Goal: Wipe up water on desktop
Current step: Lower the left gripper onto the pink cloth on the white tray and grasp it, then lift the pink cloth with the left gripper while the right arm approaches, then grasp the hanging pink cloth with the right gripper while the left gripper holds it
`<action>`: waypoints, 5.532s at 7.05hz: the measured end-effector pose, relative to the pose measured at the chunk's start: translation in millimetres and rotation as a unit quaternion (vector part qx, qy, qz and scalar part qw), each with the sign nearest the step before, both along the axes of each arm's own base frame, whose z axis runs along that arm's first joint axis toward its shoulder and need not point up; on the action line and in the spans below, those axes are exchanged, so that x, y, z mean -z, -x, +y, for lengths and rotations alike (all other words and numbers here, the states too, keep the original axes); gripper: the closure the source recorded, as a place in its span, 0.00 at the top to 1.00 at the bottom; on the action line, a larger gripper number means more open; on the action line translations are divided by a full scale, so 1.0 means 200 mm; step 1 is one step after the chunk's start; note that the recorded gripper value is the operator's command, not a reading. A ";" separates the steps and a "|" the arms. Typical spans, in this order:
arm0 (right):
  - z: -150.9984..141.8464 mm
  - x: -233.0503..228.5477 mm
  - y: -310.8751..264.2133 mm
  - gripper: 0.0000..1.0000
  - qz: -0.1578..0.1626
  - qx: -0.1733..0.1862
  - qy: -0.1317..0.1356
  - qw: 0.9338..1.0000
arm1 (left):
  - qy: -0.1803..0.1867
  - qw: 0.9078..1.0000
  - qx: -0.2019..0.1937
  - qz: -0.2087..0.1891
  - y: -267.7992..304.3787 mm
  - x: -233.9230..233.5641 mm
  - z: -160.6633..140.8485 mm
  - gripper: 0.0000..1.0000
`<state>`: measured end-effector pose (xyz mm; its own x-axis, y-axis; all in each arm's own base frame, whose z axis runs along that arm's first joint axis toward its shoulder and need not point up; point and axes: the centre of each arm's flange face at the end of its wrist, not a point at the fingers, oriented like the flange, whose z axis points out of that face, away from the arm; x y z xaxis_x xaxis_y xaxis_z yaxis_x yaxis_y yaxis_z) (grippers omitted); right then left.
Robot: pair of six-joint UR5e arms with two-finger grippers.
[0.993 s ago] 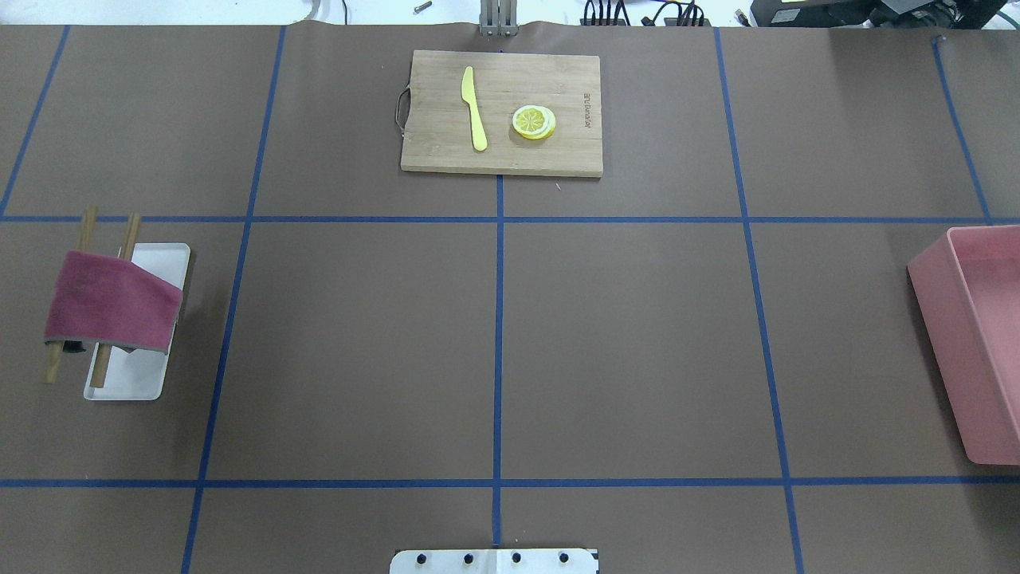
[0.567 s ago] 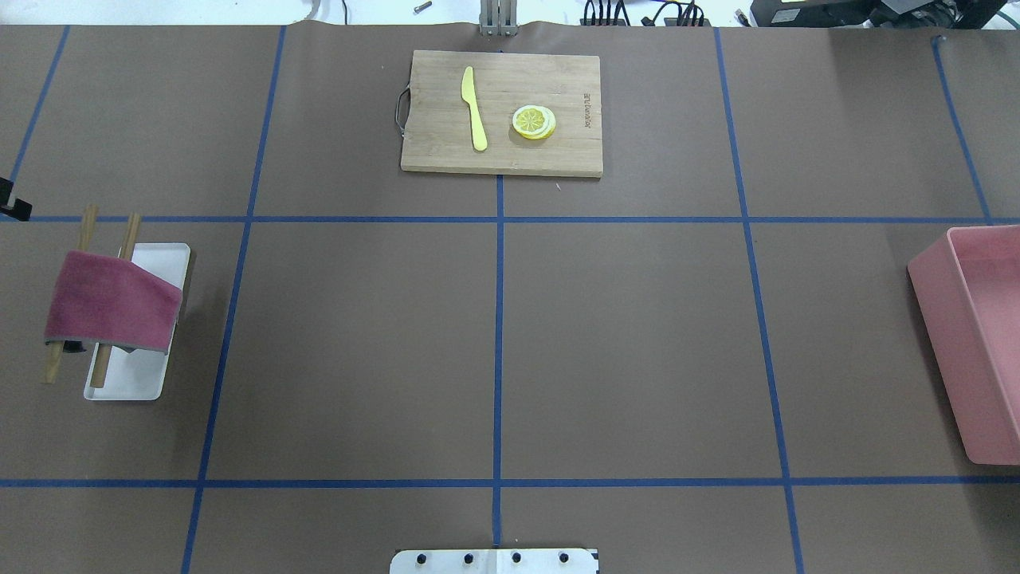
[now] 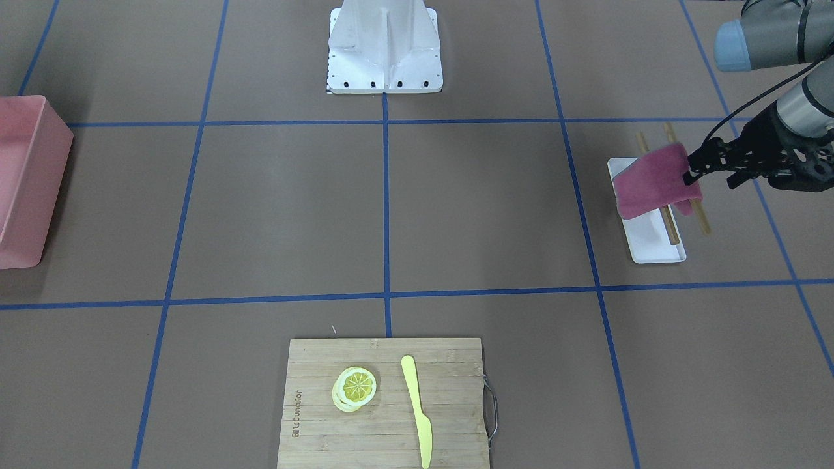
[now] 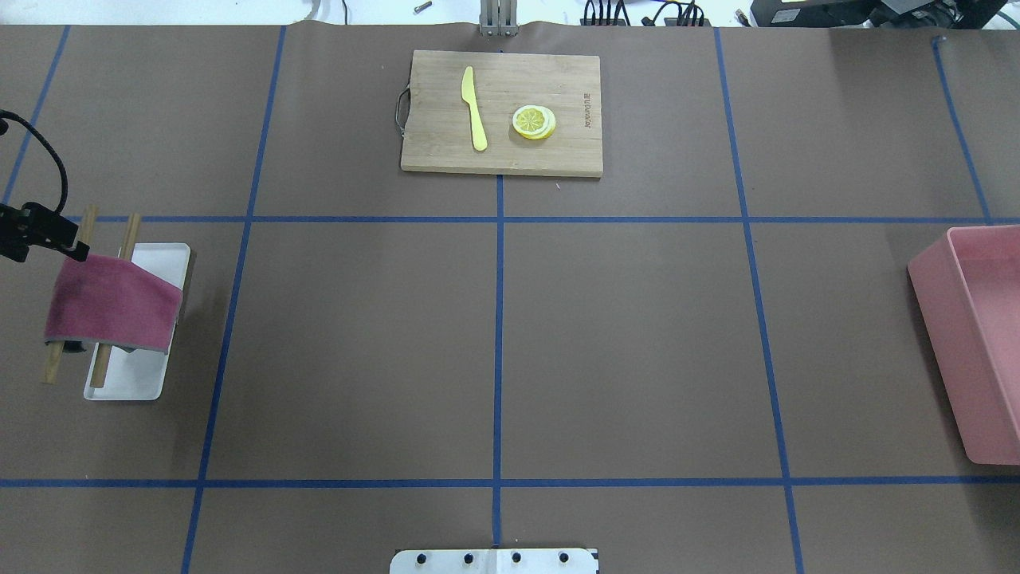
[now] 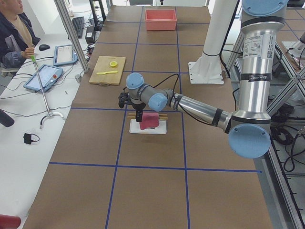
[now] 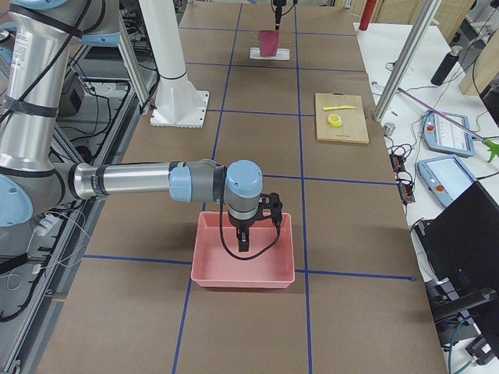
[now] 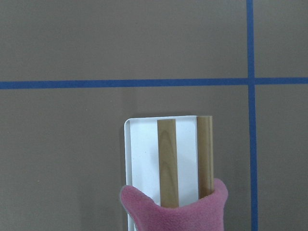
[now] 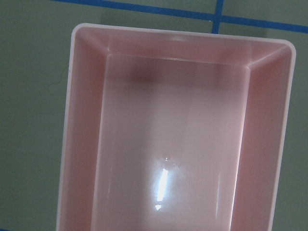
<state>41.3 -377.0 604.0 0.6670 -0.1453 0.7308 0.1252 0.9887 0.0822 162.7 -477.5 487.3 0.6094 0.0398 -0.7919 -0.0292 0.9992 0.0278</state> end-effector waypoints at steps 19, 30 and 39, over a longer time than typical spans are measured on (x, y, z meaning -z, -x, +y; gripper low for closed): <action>-0.02 0.08 0.00 1.00 -0.002 -0.002 -0.017 1.000 | -0.003 0.999 -0.024 0.041 -0.01 0.16 0.11 0.00; -0.24 1.10 0.83 1.00 -0.206 0.064 -0.216 0.952 | 0.122 0.964 0.071 0.226 -1.03 2.22 0.16 0.00; 0.14 1.86 2.13 0.99 -0.272 -0.025 -0.353 0.895 | 0.199 0.934 0.180 0.234 -1.41 2.39 0.20 0.00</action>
